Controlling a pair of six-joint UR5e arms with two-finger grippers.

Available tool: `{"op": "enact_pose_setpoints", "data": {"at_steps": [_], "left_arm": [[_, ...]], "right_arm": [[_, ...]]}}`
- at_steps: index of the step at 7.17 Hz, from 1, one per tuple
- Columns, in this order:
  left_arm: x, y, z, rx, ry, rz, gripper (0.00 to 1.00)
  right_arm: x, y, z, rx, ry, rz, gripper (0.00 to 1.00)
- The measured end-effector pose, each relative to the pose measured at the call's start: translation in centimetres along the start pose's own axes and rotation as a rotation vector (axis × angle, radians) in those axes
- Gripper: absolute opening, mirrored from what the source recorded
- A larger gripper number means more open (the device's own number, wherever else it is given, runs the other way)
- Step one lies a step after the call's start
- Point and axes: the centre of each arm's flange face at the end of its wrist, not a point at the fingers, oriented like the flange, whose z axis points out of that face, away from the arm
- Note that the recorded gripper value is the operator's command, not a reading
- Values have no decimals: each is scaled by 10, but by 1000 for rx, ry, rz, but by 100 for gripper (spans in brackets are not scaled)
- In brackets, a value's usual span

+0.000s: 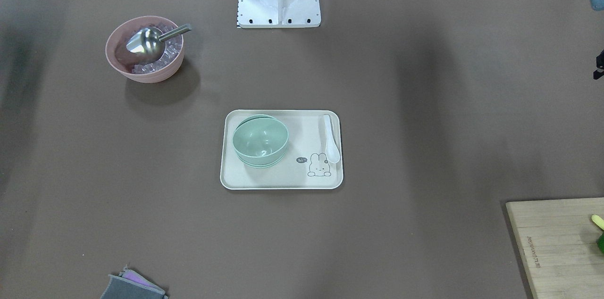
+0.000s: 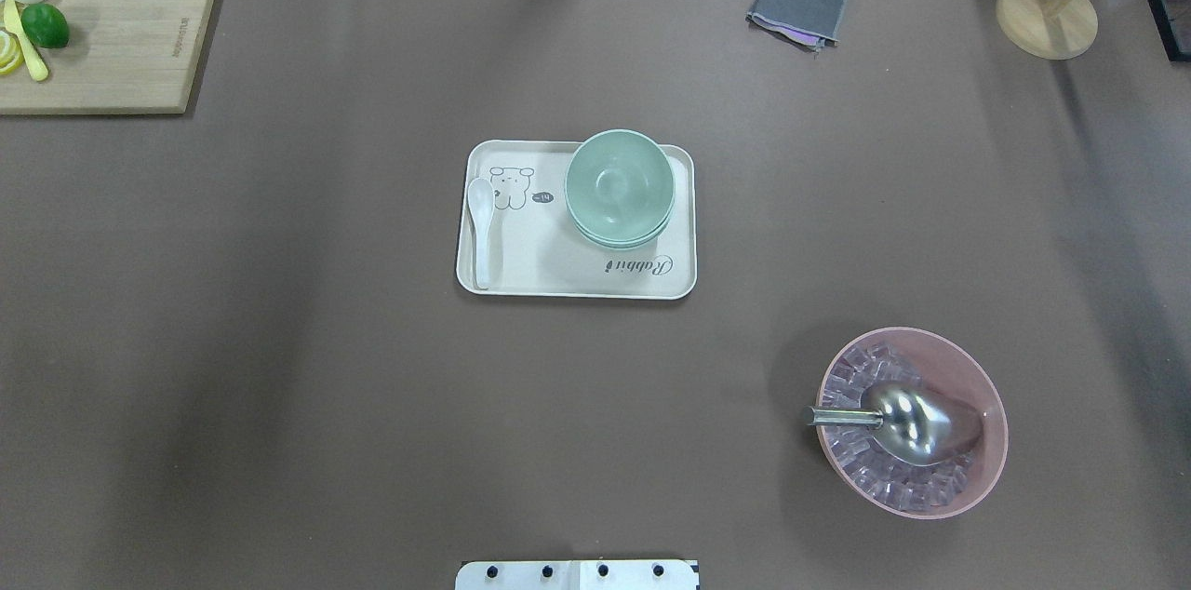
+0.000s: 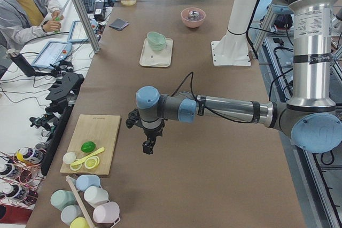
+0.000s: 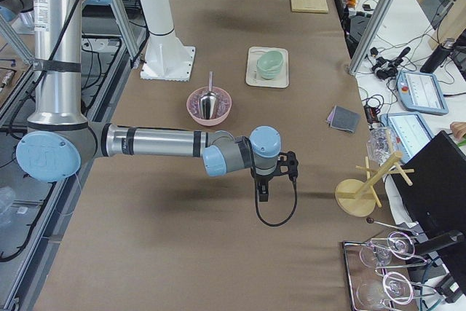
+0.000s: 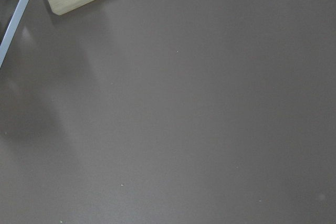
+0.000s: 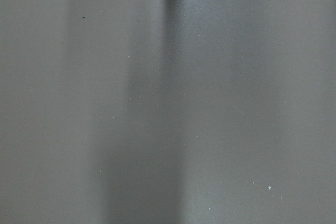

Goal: Stack green bowls together

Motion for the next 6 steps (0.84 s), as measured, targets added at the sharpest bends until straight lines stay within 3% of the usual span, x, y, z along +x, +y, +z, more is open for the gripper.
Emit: {"op": "enact_pose_setpoints", "data": {"at_steps": [3, 6], "left_arm": [[-1, -2, -6, 27, 66, -13, 98], [0, -4, -9, 40, 84, -19, 98]], "right_arm": [[2, 1, 1, -1, 4, -6, 100], [5, 1, 4, -6, 6, -12, 100]]}}
